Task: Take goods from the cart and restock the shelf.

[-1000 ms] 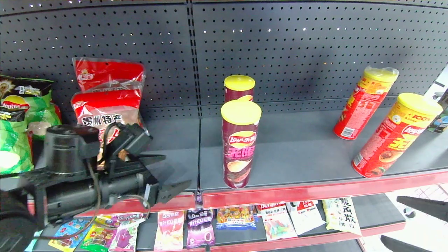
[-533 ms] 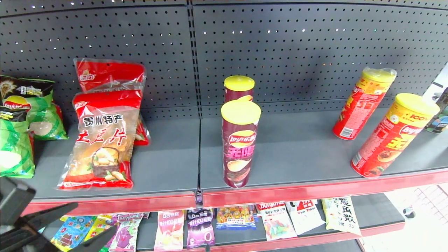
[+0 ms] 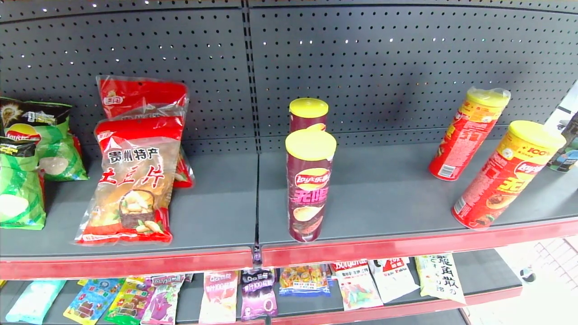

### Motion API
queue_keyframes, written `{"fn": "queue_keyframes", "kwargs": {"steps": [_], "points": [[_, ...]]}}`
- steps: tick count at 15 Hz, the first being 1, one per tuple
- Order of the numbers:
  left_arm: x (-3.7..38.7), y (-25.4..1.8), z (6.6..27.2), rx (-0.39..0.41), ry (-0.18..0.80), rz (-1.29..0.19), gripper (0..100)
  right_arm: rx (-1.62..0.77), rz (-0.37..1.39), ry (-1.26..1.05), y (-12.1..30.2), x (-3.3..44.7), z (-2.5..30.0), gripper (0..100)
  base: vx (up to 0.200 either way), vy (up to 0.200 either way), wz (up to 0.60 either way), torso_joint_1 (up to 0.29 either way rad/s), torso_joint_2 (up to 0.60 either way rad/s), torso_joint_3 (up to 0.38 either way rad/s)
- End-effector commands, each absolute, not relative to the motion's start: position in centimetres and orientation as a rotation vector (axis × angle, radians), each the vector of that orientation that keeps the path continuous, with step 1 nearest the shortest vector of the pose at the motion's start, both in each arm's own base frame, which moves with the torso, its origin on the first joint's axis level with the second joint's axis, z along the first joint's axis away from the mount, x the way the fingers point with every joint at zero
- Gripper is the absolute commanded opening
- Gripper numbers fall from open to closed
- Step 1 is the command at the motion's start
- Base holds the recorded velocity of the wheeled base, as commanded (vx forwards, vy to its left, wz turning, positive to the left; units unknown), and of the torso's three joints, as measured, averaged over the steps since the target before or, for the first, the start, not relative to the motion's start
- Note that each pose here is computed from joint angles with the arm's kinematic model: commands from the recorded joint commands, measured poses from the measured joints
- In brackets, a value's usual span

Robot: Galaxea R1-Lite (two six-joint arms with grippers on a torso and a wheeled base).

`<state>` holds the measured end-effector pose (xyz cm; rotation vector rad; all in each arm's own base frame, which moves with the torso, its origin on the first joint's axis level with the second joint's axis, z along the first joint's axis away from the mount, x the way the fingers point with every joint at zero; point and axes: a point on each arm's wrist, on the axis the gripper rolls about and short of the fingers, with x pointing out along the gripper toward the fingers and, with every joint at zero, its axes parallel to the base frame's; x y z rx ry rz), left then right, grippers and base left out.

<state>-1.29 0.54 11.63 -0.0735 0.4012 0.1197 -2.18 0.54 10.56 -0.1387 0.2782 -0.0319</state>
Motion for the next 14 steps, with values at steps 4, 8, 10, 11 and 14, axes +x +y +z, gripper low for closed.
{"fn": "queue_keyframes", "kwargs": {"steps": [4, 8, 10, 11, 14], "points": [[-2.0, 0.4, 8.6, -0.099, 0.100, 0.051, 100, -0.097, -0.179, 0.151, 0.2, -2.1, 8.8, 100, 0.000, 0.000, 0.00, 0.000, 0.00, 0.000], [-1.6, 0.3, 8.1, -0.075, 0.055, 0.014, 100, -0.042, 0.036, 0.098, 0.4, -1.4, 8.6, 100, 0.000, 0.000, 0.00, 0.000, 0.00, 0.000], [-1.8, 0.3, 8.0, -0.077, 0.032, 0.113, 100, -0.051, 0.130, 0.052, 0.2, -1.8, 8.4, 100, 0.000, 0.000, 0.00, 0.000, 0.00, 0.000], [-1.9, 0.2, 8.0, -0.084, 0.024, 0.155, 100, -0.048, 0.097, 0.021, 0.2, -2.1, 7.8, 100, 0.000, 0.000, 0.00, 0.000, 0.00, 0.000], [-2.3, 0.0, 7.6, -0.029, -0.004, -0.014, 100, 0.000, -0.020, 0.003, 0.0, -2.3, 7.5, 100, 0.000, 0.000, 0.00, 0.000, 0.00, 0.000]]}}
